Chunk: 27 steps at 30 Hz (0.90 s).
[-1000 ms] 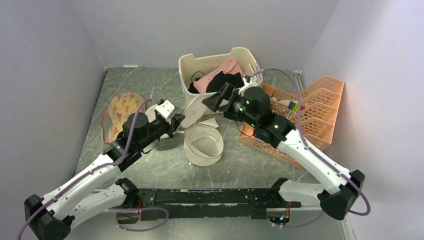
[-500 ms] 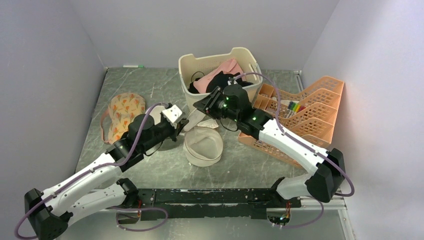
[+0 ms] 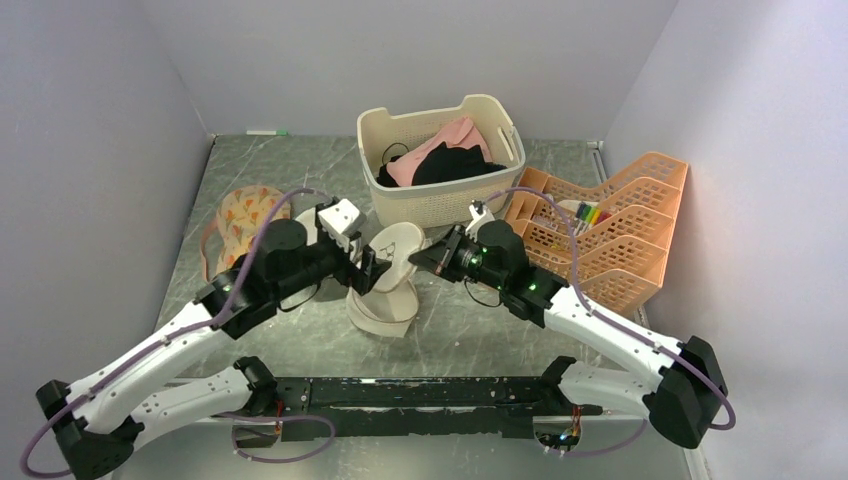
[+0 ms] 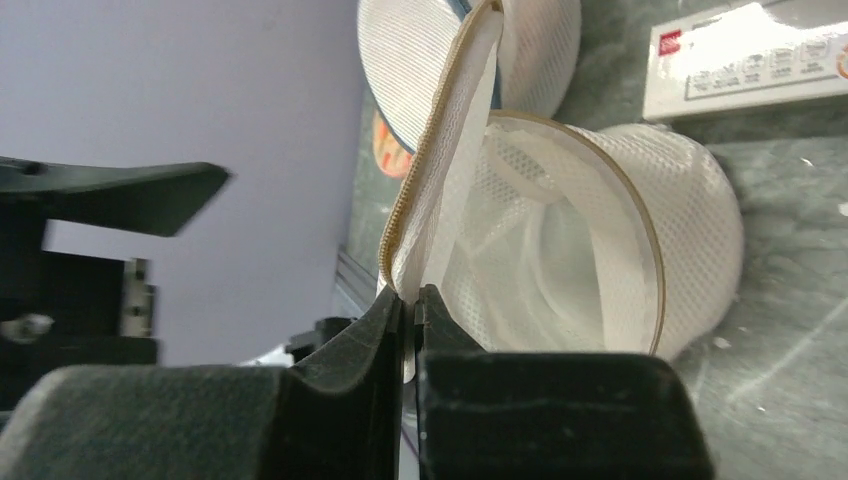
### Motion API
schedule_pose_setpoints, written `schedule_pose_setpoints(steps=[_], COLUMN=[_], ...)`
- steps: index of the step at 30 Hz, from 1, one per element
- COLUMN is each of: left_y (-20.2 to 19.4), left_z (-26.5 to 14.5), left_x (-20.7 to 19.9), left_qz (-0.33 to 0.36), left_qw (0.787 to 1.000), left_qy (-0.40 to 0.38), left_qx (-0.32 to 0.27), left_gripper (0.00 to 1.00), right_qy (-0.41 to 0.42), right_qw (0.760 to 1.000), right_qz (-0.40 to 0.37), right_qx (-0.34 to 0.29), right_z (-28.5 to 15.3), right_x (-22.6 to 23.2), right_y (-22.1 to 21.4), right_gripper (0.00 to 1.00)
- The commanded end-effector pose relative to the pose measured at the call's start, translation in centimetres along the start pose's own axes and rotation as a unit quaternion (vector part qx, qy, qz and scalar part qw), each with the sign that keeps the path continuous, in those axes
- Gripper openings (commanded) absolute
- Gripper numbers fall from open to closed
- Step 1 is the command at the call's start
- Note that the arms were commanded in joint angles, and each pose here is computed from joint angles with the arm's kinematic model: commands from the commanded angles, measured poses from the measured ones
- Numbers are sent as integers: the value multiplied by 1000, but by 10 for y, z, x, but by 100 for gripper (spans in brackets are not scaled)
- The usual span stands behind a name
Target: Unzip the laundry bag and remove the bra
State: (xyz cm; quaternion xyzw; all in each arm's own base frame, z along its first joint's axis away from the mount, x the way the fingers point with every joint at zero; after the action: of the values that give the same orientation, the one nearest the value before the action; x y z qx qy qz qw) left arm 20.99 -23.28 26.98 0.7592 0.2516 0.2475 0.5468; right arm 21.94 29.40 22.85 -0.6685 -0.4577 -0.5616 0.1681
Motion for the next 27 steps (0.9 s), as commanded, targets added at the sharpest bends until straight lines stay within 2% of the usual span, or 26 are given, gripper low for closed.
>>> schedule_pose_setpoints(steps=[1, 3, 8, 12, 18, 24, 27], left_y=[16, 14, -16, -30, -35, -41, -45], left_z=[-30, -40, -44, -32, -19, -13, -12], left_x=[-19, -15, 3, -2, -2, -5, -10], left_qz=[-71, -119, -227, -278, -300, -303, -310], left_qw=[996, 993, 970, 954, 947, 945, 943], left_qy=[-46, -21, 74, 84, 91, 88, 77], left_qx=[-9, -4, 53, 74, 69, 81, 90], left_gripper=[99, 100, 100, 99, 100, 100, 99], right_qy=[7, 8, 48, 105, 86, 24, -5], right_qw=[997, 994, 979, 969, 963, 968, 968], right_qz=[-68, -90, -119, -102, -101, -131, -123], right_qx=[37, 60, 156, 197, 234, 213, 219], right_z=[-7, -5, 0, -2, 13, 42, 51], right_x=[-13, -19, -24, -21, -46, -88, -118], right_y=[-15, -24, -56, -77, -102, -97, -97], right_gripper=[0, 0, 0, 0, 0, 0, 0])
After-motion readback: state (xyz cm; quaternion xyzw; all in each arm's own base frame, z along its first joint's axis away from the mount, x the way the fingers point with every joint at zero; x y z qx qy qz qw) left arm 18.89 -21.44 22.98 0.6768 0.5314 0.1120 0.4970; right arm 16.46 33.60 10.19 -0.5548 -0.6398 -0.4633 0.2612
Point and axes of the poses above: each gripper's point midway between its finger pads, its own z axis out along the fingers, its own x axis along the line the jaws close on, y = z × x, the point moved 1 cm from there along -z, back along the fingers, and after that the axes turned 8 degrees about z, right-handed, at the moved point
